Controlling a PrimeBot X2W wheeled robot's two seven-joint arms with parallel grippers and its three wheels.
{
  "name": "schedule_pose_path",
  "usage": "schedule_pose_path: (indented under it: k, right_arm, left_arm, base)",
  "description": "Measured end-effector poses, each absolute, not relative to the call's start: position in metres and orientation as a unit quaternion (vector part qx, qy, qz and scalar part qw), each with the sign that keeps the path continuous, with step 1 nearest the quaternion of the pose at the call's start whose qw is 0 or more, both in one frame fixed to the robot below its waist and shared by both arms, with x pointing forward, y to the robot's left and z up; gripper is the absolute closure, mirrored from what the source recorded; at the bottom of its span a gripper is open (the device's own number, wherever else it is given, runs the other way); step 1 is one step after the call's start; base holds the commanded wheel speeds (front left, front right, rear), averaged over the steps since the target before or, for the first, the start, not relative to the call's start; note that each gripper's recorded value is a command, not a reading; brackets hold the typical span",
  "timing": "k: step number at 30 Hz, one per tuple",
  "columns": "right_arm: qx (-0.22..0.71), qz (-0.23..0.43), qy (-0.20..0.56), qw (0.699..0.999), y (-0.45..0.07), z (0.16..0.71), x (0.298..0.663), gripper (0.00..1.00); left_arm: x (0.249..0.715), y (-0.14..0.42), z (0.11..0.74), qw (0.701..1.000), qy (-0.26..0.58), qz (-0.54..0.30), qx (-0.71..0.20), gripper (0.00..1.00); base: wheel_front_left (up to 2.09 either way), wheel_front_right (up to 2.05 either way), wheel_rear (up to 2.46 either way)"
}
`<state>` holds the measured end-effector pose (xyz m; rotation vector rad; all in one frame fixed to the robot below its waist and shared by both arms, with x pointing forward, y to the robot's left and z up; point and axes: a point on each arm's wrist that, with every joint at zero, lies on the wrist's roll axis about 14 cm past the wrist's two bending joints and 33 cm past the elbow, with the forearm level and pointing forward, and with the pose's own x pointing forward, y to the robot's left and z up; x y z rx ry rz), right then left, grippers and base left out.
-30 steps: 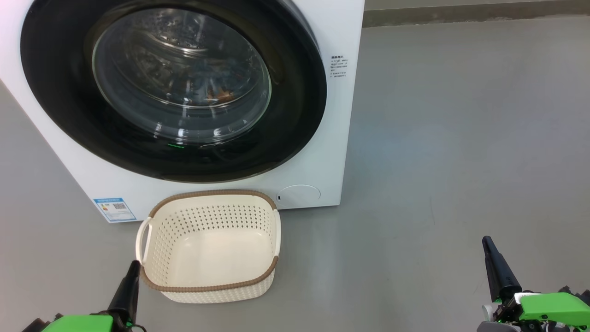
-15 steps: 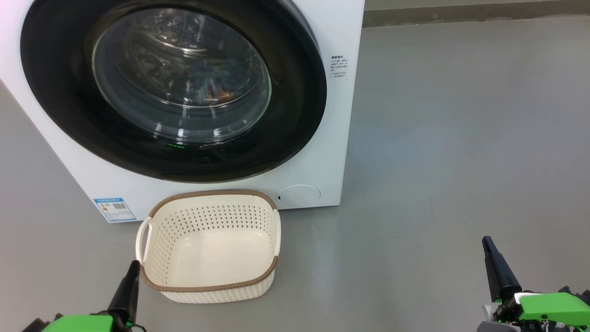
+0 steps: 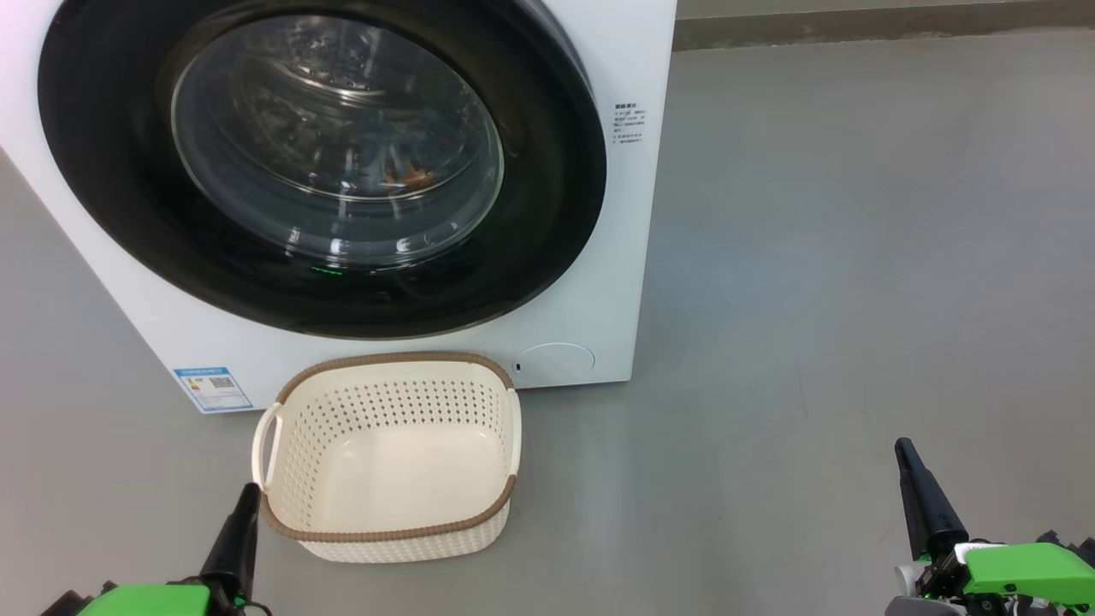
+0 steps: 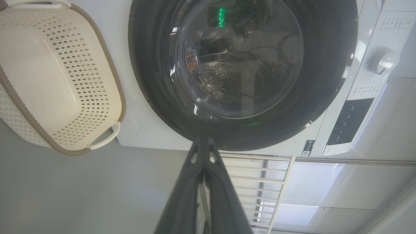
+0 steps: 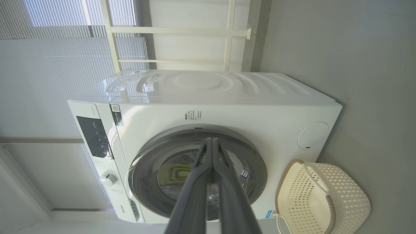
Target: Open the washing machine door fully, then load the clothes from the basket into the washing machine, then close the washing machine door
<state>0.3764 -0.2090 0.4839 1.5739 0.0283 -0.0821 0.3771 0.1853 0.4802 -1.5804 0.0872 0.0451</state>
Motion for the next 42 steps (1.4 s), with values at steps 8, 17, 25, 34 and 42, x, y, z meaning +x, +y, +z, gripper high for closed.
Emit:
schedule_pose_path:
  k: [8,17,25,34,42]
  right_arm:
    - [0.708,-0.037,0.013,0.705,-0.2090,0.4839,0.3764,1.00]
    - [0.708,-0.037,0.013,0.705,-0.2090,0.4839,0.3764,1.00]
    - [0.708,-0.037,0.013,0.705,-0.2090,0.4839,0.3764,1.00]
    - [0.708,-0.037,0.013,0.705,-0.2090,0.4839,0.3764,1.00]
    - [0.708,-0.037,0.013,0.705,-0.2090,0.4839,0.3764,1.00]
  left_arm:
    - [0.3771,0.1853,0.4802,0.703,0.039,0.020,-0.710,1.00]
    - [0.3770,0.1853,0.4802,0.703,0.039,0.020,-0.710,1.00]
    - [0.3770,0.1853,0.4802,0.703,0.039,0.020,-0.710,1.00]
    - [0.3771,0.1853,0.4802,0.703,0.039,0.020,-0.710,1.00]
    - [0.3771,0.1853,0.4802,0.703,0.039,0.020,-0.710,1.00]
  base:
    - [0.00,0.00,0.00]
    - [0.00,0.00,0.00]
    - [0.00,0.00,0.00]
    - [0.00,0.00,0.00]
    - [0.00,0.00,0.00]
